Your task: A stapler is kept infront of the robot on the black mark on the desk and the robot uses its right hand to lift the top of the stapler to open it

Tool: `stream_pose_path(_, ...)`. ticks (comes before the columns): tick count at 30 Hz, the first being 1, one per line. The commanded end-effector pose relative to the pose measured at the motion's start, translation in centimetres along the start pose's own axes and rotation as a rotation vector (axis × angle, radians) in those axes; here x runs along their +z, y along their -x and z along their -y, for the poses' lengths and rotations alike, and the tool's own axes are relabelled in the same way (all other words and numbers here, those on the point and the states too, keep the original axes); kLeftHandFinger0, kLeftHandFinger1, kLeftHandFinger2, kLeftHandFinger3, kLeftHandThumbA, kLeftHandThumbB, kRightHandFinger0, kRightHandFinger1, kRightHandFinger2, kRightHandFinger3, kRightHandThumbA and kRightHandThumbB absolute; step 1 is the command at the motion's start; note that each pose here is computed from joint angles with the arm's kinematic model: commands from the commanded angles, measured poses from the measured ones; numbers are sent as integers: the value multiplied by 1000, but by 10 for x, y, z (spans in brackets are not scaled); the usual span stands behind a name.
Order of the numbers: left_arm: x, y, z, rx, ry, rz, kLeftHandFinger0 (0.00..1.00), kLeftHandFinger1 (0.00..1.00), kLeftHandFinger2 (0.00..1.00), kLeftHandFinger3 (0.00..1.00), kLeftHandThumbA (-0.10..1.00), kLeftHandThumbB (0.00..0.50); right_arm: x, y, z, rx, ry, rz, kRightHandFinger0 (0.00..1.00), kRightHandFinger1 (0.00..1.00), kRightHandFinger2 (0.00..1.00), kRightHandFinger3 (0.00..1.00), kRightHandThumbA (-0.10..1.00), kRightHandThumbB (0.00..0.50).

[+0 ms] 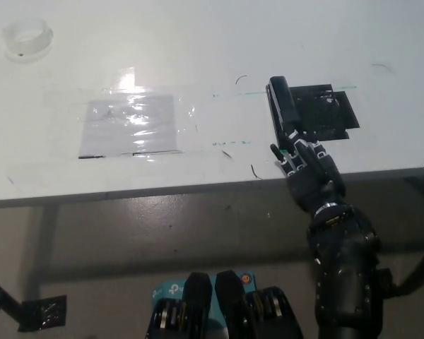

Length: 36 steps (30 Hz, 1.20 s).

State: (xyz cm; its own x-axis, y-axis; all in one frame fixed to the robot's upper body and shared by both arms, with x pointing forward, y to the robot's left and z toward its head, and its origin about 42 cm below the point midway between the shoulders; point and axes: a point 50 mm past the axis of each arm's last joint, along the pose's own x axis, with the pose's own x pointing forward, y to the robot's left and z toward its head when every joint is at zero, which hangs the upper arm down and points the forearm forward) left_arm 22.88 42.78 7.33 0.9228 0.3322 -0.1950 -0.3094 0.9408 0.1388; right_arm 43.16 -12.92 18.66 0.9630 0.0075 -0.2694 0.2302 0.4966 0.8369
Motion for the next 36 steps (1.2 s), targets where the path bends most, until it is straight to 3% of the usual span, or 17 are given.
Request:
stream_pose_path(1, 13, -5, -6, 12, 1, 59, 407, 479, 662, 777, 833, 63, -5, -2, -33, 26, -95, 24, 456, 549, 676, 862, 1000, 41)
stream_pose_path(9, 19, -7, -6, 9, -3, 77, 414, 492, 676, 817, 899, 81, -3, -3, -29, -12, -121, 25, 530, 621, 710, 920, 1000, 14)
stream_pose_path(12, 20, -9, -7, 8, -4, 77, 419, 499, 694, 829, 924, 97, -4, -1, -27, -32, -131, 19, 510, 608, 713, 924, 1000, 13)
stream_pose_path(16, 19, -8, -7, 9, -1, 81, 413, 494, 687, 820, 935, 81, -7, 1, -26, -27, -140, 4, 581, 695, 804, 978, 1000, 0)
stream_pose_path(22, 19, -6, -7, 8, 1, 74, 422, 500, 698, 865, 967, 110, -7, -3, -35, -38, -165, -10, 627, 719, 817, 993, 1000, 0)
stream_pose_path(24, 19, -6, -7, 9, 1, 77, 423, 509, 700, 864, 977, 92, -7, -5, -37, -41, -166, -14, 626, 711, 804, 989, 1000, 4)
stream_pose_path(29, 16, -6, -8, 10, 8, 74, 410, 503, 689, 824, 1000, 127, -6, -11, -50, -27, -160, -18, 630, 743, 830, 1000, 1000, 11)
stream_pose_path(36, 12, -2, -7, 7, 14, 72, 406, 507, 689, 807, 1000, 138, -4, -18, -61, -19, -181, -26, 631, 738, 823, 1000, 1000, 2)
